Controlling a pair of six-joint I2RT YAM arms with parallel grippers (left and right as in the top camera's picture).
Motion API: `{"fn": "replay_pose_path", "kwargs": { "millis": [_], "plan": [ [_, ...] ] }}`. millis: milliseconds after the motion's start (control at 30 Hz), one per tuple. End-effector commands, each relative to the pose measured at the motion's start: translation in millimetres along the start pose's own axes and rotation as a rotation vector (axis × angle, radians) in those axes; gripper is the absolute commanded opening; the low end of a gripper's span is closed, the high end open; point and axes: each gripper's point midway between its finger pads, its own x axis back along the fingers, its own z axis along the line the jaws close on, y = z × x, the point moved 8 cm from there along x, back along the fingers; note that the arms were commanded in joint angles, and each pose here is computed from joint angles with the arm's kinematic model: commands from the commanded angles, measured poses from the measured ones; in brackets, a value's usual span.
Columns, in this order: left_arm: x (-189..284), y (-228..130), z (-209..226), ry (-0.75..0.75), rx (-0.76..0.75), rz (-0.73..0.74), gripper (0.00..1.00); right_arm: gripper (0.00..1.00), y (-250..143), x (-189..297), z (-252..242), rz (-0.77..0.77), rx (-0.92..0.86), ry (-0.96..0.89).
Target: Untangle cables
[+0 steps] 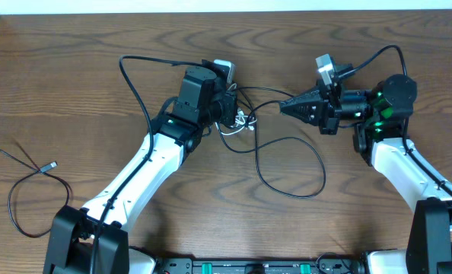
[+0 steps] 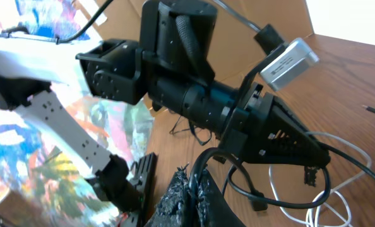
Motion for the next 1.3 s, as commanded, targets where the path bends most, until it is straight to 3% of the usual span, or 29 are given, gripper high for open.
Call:
{"fn": "replay_pose_path", "kwargs": {
  "millis": [0,167,267,500,600,633,700,800,1033,1267],
  "plan": [
    [1.3,3.4,-19.7,-0.136,0.032,0.0,0.08,0.01,11.6,2.8,-0.9,-0.053,0.001,-0.058],
    [2.0,1.7,-51.0,-0.295,-0.016,0.004,0.08,0.01,9.7,3.5,-6.6,-0.067,0.008,-0.089],
    [1.7,-0.7,-59.2,-0.314,-0.034,0.009,0.08,0.01,6.6,5.1,-10.6,-0.069,-0.025,-0.104],
    [-2.7,-3.7,-35.2,-0.072,-0.063,-0.002,0.08,0.01,7.2,30.7,-12.7,-0.074,-0.088,-0.124],
    [-2.9,-6.9,-24.9,0.031,-0.059,0.009,0.3,0.01,8.3,48.6,-14.7,-0.09,-0.103,-0.156],
    [-2.7,-8.1,-21.0,0.07,-0.06,0.012,0.42,0.01,8.9,58.1,-15.9,-0.102,-0.11,-0.177],
    [-2.2,-9.6,-15.9,0.122,-0.06,0.016,0.53,0.01,10.0,74.4,-17.5,-0.126,-0.119,-0.216],
    [-1.6,-11.7,-12.2,0.154,-0.097,0.03,0.54,0.01,9.7,100.1,-17.0,-0.147,-0.119,-0.261],
    [0.9,-11.8,3.7,0.193,-0.072,0.047,0.82,0.01,6.6,161.9,-10.2,-0.217,-0.126,-0.39],
    [7.3,-14.6,32.6,0.258,-0.016,0.088,0.84,0.01,0.6,222.4,3.8,-0.318,-0.131,-0.553]
  ]
}}
